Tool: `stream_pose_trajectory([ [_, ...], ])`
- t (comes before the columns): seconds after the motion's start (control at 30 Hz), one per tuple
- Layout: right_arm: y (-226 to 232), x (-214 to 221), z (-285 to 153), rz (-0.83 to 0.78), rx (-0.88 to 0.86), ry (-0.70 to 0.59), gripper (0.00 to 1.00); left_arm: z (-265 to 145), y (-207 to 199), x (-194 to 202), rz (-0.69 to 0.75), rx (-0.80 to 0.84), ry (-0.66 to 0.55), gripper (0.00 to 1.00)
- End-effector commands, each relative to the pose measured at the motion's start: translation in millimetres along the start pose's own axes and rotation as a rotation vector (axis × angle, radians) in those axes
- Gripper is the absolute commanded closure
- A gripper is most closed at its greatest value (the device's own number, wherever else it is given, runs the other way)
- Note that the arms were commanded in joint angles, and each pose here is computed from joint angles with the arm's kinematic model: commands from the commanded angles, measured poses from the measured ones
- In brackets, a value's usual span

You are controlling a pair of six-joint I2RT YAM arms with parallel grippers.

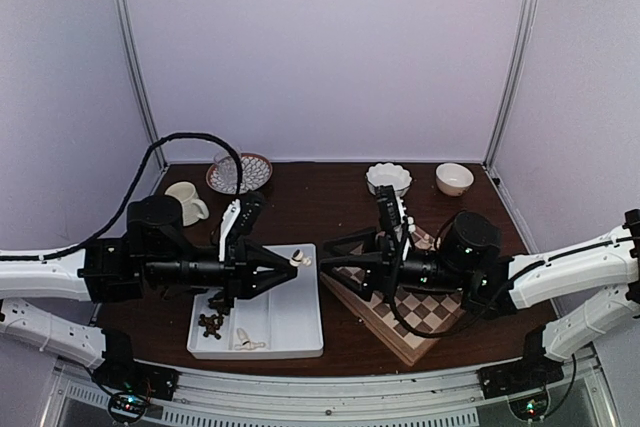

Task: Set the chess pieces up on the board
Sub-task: Pick up the pawn from the chess pile.

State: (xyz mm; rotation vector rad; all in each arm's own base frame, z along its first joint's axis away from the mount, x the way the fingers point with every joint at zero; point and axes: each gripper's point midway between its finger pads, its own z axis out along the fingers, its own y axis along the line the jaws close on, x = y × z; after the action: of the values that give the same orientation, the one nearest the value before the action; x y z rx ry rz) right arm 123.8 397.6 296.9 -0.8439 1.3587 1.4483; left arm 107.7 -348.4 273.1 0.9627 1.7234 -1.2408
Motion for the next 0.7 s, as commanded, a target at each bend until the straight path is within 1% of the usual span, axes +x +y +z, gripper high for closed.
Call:
stream_pose_trajectory([
  [0.0,-2.0,-15.7,-1.3,0.080,0.013,-0.072,0.46,-9.4,-18.8,-39.5,0.025,0.063,-0.143,0.89],
  [0.13,0.0,-18.2,2.7,0.111,-0.001,-0.072,0.48,-10.9,-23.4,-47.3,0.027,0.082,-0.171,0.89],
  [0.3,3.8,-23.8,5.0,0.139,-0.032,-0.102,0.50,-8.5,-29.1,-52.3,0.033,0.115,-0.186,0.89],
  [0.4,9.3,-28.1,6.1,0.136,-0.064,-0.118,0.51,-7.4,-30.7,-54.6,0.035,0.123,-0.193,0.89],
  [0.67,16.1,-32.7,9.6,0.113,-0.093,-0.108,0.52,-3.6,-29.4,-57.1,0.032,0.122,-0.206,0.88],
])
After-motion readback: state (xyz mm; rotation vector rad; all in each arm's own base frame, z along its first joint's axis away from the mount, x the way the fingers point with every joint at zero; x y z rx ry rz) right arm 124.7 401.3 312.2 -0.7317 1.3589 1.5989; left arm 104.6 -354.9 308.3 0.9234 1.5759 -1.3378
